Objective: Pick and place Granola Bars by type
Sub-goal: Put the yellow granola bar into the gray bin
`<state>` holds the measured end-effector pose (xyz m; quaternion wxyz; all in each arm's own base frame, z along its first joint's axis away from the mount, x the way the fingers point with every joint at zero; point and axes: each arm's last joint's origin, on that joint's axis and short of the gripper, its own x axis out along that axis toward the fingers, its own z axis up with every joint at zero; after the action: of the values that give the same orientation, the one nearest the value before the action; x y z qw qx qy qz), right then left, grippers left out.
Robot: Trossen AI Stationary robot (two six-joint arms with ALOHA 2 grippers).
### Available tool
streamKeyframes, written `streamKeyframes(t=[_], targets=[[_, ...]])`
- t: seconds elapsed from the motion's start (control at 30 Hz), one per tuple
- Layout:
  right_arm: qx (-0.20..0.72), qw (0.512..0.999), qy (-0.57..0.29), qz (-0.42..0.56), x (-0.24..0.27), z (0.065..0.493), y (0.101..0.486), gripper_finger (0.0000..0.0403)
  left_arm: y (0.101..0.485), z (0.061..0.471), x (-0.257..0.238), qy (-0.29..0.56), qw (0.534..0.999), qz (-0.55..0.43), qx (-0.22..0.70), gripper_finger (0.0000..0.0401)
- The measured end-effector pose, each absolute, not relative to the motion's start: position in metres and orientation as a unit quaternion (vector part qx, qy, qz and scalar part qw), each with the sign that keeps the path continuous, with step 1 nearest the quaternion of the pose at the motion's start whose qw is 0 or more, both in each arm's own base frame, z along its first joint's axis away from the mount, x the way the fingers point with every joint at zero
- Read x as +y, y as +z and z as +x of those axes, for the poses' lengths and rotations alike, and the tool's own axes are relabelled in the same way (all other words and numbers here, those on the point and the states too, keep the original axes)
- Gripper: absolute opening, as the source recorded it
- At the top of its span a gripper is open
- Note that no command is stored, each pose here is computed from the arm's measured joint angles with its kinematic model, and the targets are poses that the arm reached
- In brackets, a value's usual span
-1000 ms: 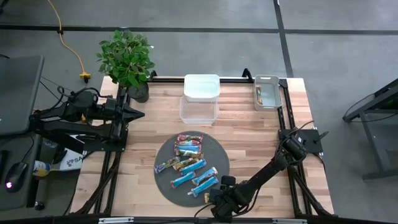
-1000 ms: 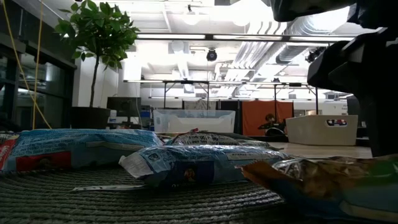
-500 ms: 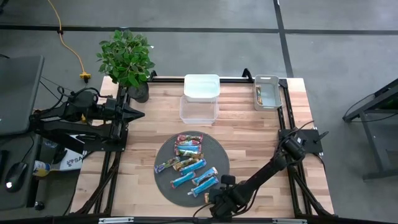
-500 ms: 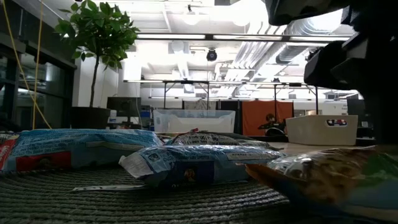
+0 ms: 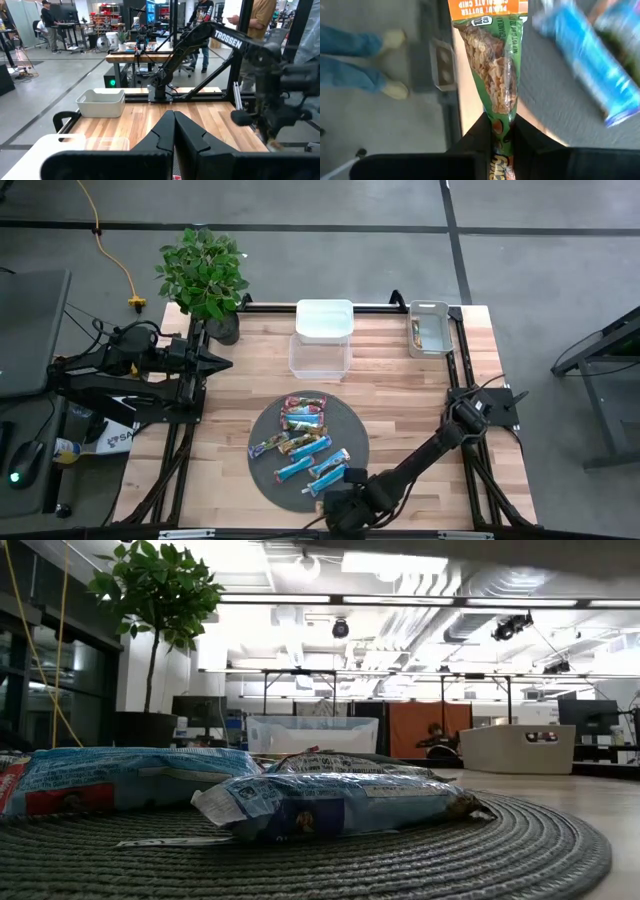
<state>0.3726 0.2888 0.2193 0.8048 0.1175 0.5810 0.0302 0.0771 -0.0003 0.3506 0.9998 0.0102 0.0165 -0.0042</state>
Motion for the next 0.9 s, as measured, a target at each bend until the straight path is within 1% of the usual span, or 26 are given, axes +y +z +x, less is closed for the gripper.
streamKeyframes(t=[0.1, 0.27, 0.33, 0.47, 0.7, 0.8, 0.9], targets=[[0.535, 0.836, 0.038, 0.117, 0.287, 0.383, 0.248, 0.0031, 0.351, 0.077, 0.0, -0.004, 1.0, 0.01, 0.016, 0.0001], [0.433, 0.895, 0.037, 0.103, 0.276, 0.398, 0.305, 0.0033, 0.351, 0.077, 0.0, -0.004, 1.0, 0.01, 0.016, 0.0001], [0.384, 0.918, 0.037, 0.093, 0.271, 0.401, 0.33, 0.0033, 0.351, 0.077, 0.0, -0.004, 1.0, 0.01, 0.016, 0.0001], [0.265, 0.959, 0.045, 0.092, 0.258, 0.402, 0.368, 0.003, 0.351, 0.077, 0.0, -0.004, 1.0, 0.01, 0.017, 0.0001], [0.101, 0.993, 0.037, 0.046, 0.238, 0.397, 0.424, 0.0033, 0.351, 0.077, 0.0, -0.004, 1.0, 0.01, 0.017, 0.0001], [0.048, 0.998, 0.03, 0.03, 0.232, 0.393, 0.442, 0.0031, 0.351, 0.077, 0.0, -0.004, 1.0, 0.01, 0.017, 0.0001], [0.008, 1.0, -0.002, 0.003, 0.227, 0.391, 0.454, 0.0028, 0.351, 0.077, 0.0, -0.004, 1.0, 0.01, 0.017, 0.0001]])
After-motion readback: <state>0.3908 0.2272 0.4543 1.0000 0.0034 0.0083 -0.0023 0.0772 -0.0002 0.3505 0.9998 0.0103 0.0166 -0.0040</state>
